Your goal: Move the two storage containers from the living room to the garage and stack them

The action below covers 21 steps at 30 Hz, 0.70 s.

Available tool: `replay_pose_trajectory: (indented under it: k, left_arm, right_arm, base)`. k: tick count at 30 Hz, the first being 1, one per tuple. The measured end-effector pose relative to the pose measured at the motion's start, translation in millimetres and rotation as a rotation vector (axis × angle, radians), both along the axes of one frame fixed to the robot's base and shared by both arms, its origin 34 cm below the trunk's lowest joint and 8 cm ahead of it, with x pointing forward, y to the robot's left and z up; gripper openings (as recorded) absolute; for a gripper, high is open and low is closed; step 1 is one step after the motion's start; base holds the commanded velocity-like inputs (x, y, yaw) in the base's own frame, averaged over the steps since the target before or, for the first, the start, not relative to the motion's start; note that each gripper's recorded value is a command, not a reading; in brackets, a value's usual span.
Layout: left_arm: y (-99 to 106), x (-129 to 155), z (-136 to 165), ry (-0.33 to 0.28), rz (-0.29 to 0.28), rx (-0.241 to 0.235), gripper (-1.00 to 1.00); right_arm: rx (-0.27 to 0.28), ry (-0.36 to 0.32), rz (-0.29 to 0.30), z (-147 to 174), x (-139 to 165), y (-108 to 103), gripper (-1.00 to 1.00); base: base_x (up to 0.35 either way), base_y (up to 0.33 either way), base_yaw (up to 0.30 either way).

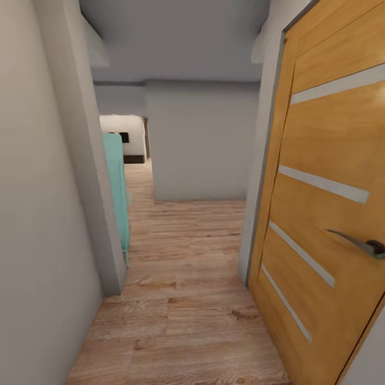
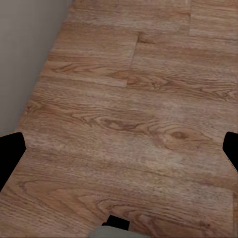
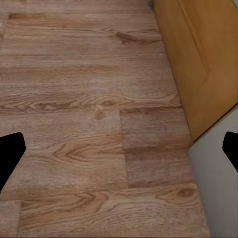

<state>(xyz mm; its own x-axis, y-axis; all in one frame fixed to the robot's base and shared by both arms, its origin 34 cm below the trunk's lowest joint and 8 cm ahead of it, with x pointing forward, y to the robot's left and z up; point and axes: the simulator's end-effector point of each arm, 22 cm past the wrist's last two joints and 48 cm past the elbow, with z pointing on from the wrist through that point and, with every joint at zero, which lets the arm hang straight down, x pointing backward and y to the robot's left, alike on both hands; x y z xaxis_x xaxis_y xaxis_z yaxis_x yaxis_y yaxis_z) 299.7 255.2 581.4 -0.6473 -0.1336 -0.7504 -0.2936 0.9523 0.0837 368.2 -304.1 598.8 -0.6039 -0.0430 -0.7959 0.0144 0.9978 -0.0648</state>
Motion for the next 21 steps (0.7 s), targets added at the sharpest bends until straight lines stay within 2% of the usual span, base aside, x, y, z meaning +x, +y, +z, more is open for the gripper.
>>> replay_pose_trajectory:
  k: [8, 14, 21]
  left_arm:
    - [0.0, 0.0, 0.0, 0.000, 0.000, 0.000, 1.00]
    - [0.1, -0.2, -0.2, 0.001, 0.000, 0.000, 1.00]
    - [0.9, 0.0, -0.2, 0.001, -0.001, 0.001, 1.00]
  right_arm:
    - [0.000, 0.000, 0.000, 0.0, 0.0, 0.0, 1.00]
    - [0.000, 0.000, 0.000, 0.0, 0.0, 0.0, 1.00]
    - [0.000, 0.000, 0.000, 0.0, 0.0, 0.0, 1.00]
  base:
    - [0.324, 0.000, 0.012]
    - [0.325, 0.000, 0.166]
    - [0.325, 0.000, 0.046]
